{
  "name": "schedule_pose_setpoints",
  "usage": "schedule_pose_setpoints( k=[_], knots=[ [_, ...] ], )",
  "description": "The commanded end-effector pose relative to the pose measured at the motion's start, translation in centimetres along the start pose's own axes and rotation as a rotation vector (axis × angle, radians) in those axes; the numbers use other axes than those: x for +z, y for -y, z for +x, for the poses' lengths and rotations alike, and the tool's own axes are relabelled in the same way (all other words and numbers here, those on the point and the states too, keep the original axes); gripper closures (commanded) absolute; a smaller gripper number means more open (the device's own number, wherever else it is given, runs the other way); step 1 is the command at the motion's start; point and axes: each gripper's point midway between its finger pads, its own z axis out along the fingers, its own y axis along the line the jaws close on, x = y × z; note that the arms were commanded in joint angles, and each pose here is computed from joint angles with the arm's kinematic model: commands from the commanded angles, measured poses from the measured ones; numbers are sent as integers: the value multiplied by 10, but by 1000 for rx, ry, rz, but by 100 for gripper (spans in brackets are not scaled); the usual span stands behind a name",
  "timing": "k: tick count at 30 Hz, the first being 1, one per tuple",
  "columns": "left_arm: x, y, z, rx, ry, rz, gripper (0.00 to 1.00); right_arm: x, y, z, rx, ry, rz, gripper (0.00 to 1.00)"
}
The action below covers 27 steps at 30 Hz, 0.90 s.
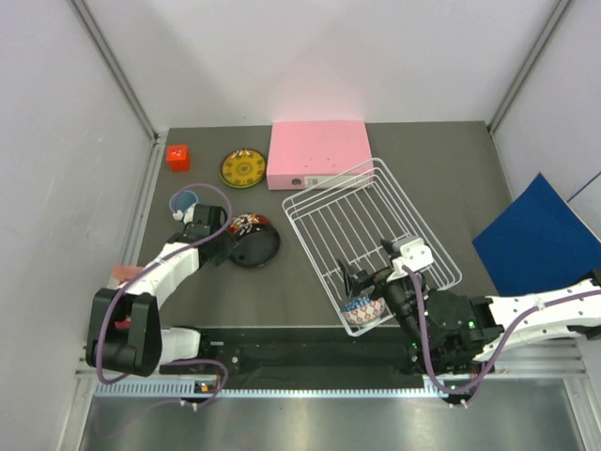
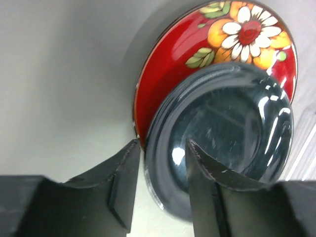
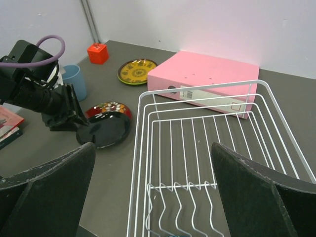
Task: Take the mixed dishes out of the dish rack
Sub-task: Place the plate at the center of the board.
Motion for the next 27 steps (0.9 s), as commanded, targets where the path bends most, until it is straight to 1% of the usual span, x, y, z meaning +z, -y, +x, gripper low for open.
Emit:
schedule_pose_setpoints(
  k=[1, 4, 10, 17, 20, 23, 26, 27],
  knots=[
    [-10, -12, 0, 27, 11, -31, 52, 2, -5, -3, 43, 9, -9, 0],
    [-17, -15, -6, 35, 34, -48, 45, 2, -5, -4, 49, 9, -12, 0],
    [-29, -16, -16, 41, 74, -64, 42, 2, -7, -1, 44, 5, -13, 0],
    [-52, -3, -38, 45, 136, -36, 33, 2, -8, 1, 35, 1, -14, 0],
    [-67, 8, -47, 44, 150, -2, 31, 3, -8, 1, 25, -2, -12, 1],
    [-91, 24, -59, 44, 180, 65, 30, 3, -8, 3, -1, -12, -2, 0],
    [-119, 45, -69, 43, 210, 178, 29, 4, -4, 9, -46, -30, 30, 0],
    [-130, 58, -70, 51, 213, 240, 29, 5, -3, 13, -45, -46, 47, 0]
  ],
)
